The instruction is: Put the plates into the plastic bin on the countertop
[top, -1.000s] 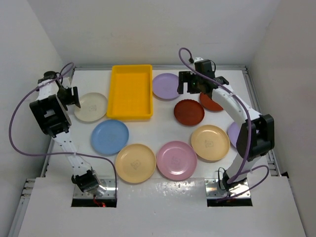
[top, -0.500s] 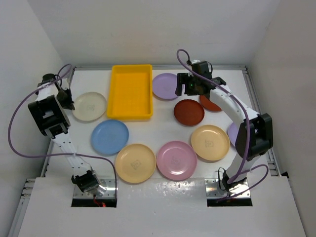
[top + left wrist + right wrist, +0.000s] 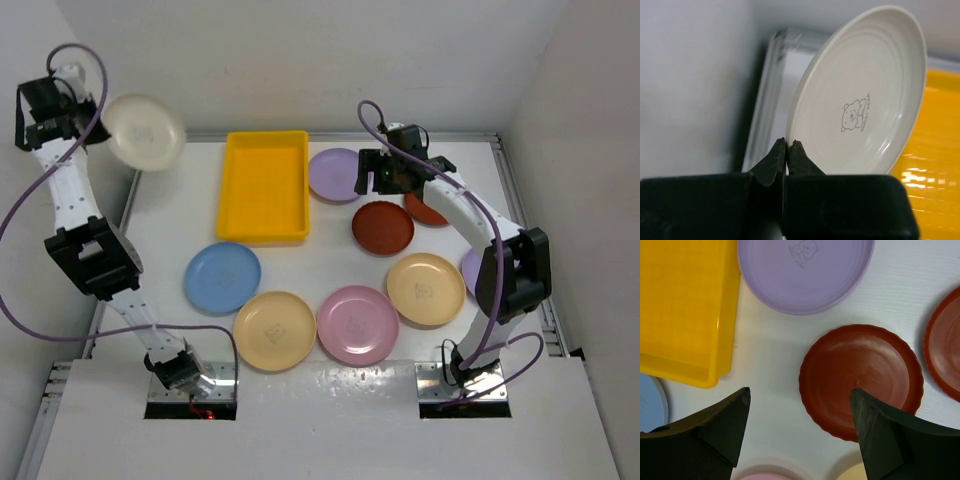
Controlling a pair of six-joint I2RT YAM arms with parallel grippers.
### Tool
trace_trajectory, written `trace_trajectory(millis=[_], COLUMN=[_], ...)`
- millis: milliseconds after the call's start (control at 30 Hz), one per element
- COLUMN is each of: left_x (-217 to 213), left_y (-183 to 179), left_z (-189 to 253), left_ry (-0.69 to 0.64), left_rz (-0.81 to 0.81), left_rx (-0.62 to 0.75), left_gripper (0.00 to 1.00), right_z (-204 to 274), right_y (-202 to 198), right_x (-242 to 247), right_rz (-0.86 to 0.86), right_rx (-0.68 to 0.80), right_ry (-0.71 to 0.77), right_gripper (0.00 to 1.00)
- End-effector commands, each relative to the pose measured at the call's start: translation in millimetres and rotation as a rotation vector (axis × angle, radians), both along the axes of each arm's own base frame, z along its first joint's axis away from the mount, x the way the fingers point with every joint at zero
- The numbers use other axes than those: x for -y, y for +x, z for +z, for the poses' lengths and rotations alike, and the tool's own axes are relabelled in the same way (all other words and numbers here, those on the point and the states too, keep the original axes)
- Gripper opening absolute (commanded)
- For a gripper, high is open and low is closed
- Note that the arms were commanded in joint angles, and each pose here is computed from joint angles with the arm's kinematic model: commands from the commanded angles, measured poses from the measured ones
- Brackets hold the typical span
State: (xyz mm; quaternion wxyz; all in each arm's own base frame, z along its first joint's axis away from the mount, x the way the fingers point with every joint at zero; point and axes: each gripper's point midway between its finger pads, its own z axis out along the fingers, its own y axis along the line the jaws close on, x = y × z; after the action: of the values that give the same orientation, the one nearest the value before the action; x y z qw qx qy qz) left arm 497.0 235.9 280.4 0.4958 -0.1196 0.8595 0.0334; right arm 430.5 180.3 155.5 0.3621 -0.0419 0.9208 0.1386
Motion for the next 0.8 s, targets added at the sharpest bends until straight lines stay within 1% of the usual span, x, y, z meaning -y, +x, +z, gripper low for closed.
trace_trajectory(millis=[0, 33, 67, 100, 133, 167, 200, 233, 267, 300, 333, 367, 400, 433, 467, 500, 567, 600, 667, 700, 733, 767], left_x=[105.5, 119.5, 135.5, 168.0, 178.2, 191.9, 216.2, 221.8, 230.0, 233.9, 246.4, 250.2, 253.4, 258.6, 256.3, 256.2, 258.1, 263.4, 263.5, 263.6, 263.6, 264.9], left_y=[26.2, 32.8, 37.3, 44.1, 47.9, 52.8, 56.9, 60.7, 63.6, 69.0, 74.9, 76.1, 77.5, 78.7, 81.1, 81.8, 83.0, 81.3, 79.6, 77.4, 77.4, 74.0], left_z=[75.0, 62.6, 41.3, 28.1, 14.1, -9.9, -19.1, -30.4, -42.0, -45.1, -61.6, -68.1, -75.2, -82.4, -97.2, -103.3, -118.4, -122.1, -133.0, -144.4, -144.5, -150.8], left_ry=[-0.003, -0.031, -0.054, -0.066, -0.051, -0.066, -0.06, -0.053, -0.06, -0.052, -0.059, -0.058, -0.047, -0.041, -0.04, -0.043, -0.063, -0.065, -0.071, -0.077, -0.077, -0.08], left_rz=[-0.249, -0.271, -0.299, -0.354, -0.355, -0.374, -0.427, -0.423, -0.438, -0.437, -0.459, -0.461, -0.468, -0.469, -0.458, -0.457, -0.459, -0.468, -0.467, -0.467, -0.467, -0.479], left_rx=[0.198, 0.171, 0.128, 0.1, 0.067, 0.019, 0.001, -0.022, -0.043, -0.046, -0.073, -0.09, -0.103, -0.117, -0.145, -0.155, -0.181, -0.19, -0.213, -0.237, -0.237, -0.251], left_gripper=[0.0, 0.0, 0.0, 0.0, 0.0, 0.0, 0.0, 0.0, 0.0, 0.0, 0.0, 0.0, 0.0, 0.0, 0.0, 0.0, 0.0, 0.0, 0.0, 0.0, 0.0, 0.02], right_z=[-0.7, -2.2, -6.0, -9.0, -9.9, -10.0, -9.7, -14.5, -2.4, 0.3, -6.8, 16.4, -6.8, 3.7, 14.7, -7.9, -10.9, -35.7, -43.7, -59.5, -64.5, -73.6], right_y=[8.3, 10.5, 11.9, 16.3, 19.1, 28.2, 35.1, 40.4, 58.0, 67.4, 77.7, 94.3, 107.6, 120.2, 132.9, 146.2, 161.7, 169.5, 185.3, 188.6, 191.7, 195.8], right_x=[-5.2, -4.3, -5.1, 1.8, 2.7, 2.0, 8.2, 8.2, 5.0, 12.8, 14.1, 10.9, 19.0, 16.7, 19.0, 18.4, 28.7, 20.3, 27.0, 28.1, 32.7, 37.1], right_rz=[-0.02, -0.032, -0.037, -0.09, -0.109, -0.125, -0.181, -0.193, -0.206, -0.243, -0.252, -0.255, -0.297, -0.296, -0.308, -0.323, -0.367, -0.375, -0.429, -0.44, -0.458, -0.476], right_rx=[0.013, 0.018, 0.017, 0.01, 0.012, 0.019, 0.012, 0.003, 0.046, 0.053, 0.054, 0.111, 0.076, 0.106, 0.134, 0.108, 0.124, 0.102, 0.127, 0.116, 0.117, 0.111], right_ry=[0.033, 0.032, 0.037, 0.044, 0.049, 0.064, 0.101, 0.116, 0.148, 0.171, 0.173, 0.197, 0.195, 0.208, 0.224, 0.214, 0.212, 0.2, 0.184, 0.166, 0.154, 0.144], right_gripper=[0.79, 0.79, 0.79, 0.79, 0.79, 0.79, 0.79, 0.77, 0.75, 0.71, 0.69, 0.67, 0.64, 0.62, 0.62, 0.6, 0.56, 0.53, 0.5, 0.48, 0.44, 0.42])
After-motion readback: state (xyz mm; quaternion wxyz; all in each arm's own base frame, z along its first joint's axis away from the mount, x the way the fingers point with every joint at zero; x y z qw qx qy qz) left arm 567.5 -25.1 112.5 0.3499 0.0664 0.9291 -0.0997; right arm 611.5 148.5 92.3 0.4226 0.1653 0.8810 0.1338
